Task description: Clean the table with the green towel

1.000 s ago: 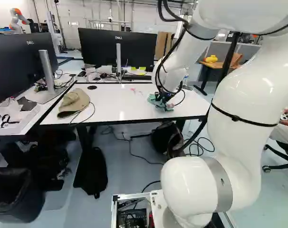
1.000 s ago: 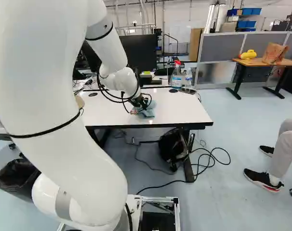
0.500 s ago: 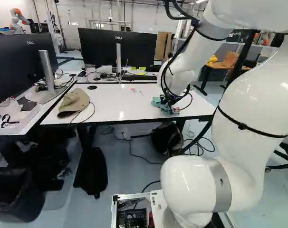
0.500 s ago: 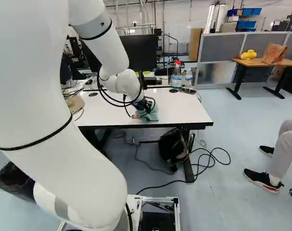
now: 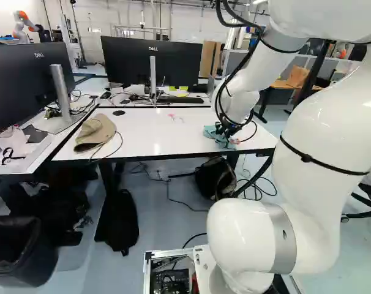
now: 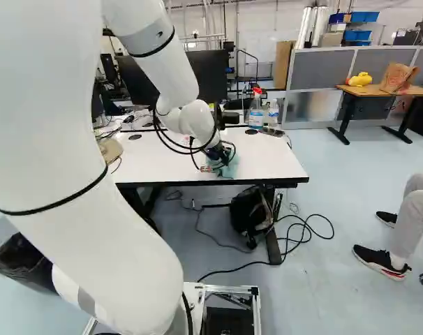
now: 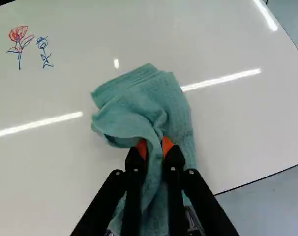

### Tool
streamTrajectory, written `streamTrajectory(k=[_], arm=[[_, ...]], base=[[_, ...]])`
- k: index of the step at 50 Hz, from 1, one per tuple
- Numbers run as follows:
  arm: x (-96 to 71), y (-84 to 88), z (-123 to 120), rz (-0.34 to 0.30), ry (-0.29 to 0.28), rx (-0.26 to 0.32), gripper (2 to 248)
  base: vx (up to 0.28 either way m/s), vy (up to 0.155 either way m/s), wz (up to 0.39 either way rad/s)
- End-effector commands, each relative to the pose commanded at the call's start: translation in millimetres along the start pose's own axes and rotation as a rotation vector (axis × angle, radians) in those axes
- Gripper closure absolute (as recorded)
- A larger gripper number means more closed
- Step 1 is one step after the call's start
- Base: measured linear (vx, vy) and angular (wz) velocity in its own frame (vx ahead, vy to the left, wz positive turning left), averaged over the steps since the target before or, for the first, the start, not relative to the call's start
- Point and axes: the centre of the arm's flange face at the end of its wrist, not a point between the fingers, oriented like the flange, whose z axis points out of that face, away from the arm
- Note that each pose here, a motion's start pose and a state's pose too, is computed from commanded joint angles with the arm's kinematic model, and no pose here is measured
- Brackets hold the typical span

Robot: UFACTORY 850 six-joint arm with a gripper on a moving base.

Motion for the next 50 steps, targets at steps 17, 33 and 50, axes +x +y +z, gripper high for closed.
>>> streamTrajectory(k=[17, 33, 50], arm=[[13.9, 26.1, 9.2, 0.047, 0.003, -0.032, 195], [34.2, 48.6, 23.0, 0.083, 0.010, -0.056, 195], [59.1, 58.8, 40.4, 0.094, 0.022, -0.064, 195]], base=[[0.000, 0.000, 0.000], [0.000, 0.000, 0.000], [0.000, 0.000, 0.000]])
